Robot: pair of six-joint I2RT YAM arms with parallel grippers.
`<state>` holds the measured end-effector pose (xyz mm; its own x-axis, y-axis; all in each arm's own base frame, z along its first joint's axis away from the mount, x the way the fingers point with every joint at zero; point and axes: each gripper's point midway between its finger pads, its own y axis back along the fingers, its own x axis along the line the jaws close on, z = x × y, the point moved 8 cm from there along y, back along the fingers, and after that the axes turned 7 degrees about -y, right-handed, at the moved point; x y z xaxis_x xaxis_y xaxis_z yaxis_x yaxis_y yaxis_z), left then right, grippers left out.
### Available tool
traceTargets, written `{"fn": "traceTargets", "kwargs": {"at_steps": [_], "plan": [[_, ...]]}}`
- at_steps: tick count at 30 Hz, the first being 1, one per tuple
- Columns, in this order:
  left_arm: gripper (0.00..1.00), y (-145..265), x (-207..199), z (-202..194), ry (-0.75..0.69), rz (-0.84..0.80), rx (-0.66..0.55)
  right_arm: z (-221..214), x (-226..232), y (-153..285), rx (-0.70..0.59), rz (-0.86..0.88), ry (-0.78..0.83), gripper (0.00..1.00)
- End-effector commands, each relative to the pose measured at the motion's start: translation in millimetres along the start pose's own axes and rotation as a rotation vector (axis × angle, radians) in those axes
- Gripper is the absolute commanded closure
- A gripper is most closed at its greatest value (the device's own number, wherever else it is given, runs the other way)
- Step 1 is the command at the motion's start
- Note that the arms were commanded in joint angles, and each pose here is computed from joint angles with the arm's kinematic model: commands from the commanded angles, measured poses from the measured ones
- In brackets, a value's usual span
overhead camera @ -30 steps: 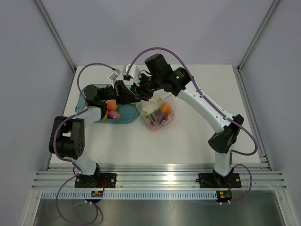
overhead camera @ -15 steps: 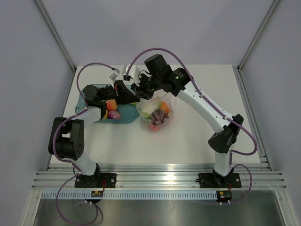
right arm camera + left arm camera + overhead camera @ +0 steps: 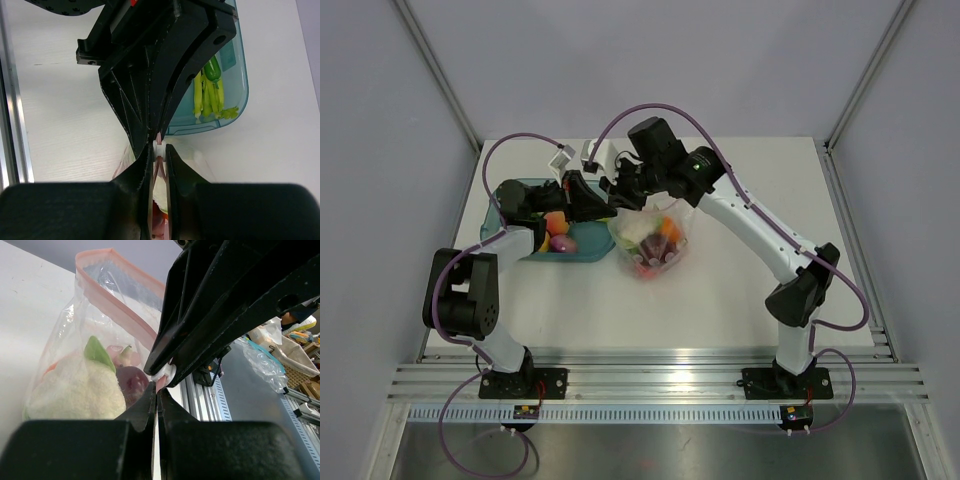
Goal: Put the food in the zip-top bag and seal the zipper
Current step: Zip the fake vegetable in the zipper food storage bag.
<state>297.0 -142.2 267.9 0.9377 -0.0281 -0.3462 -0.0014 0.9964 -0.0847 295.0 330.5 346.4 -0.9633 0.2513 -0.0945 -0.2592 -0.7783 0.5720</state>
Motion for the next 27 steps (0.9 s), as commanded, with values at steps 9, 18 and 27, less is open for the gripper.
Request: {"fn": "traceTargets", "kwargs": {"at_steps": [9,18,27], "plan": [[1.00,-2.8,-22.5,41.7,-0.458,-0.068,-0.034,-10.7,5.2,33.3,0.022,-0.106,0.015,1.00],[1.00,-0.6,-20.1,41.2,-0.459,-0.061,-0.033,-27.4,-2.4,52.2,0.038,-0.146,-0.021,1.00],[1.00,10.9,-16.5,46.4,-0.461,-0.009,-0.062,-48.4,-14.8,79.6,0.052,-0.221,-0.079,1.00]]}}
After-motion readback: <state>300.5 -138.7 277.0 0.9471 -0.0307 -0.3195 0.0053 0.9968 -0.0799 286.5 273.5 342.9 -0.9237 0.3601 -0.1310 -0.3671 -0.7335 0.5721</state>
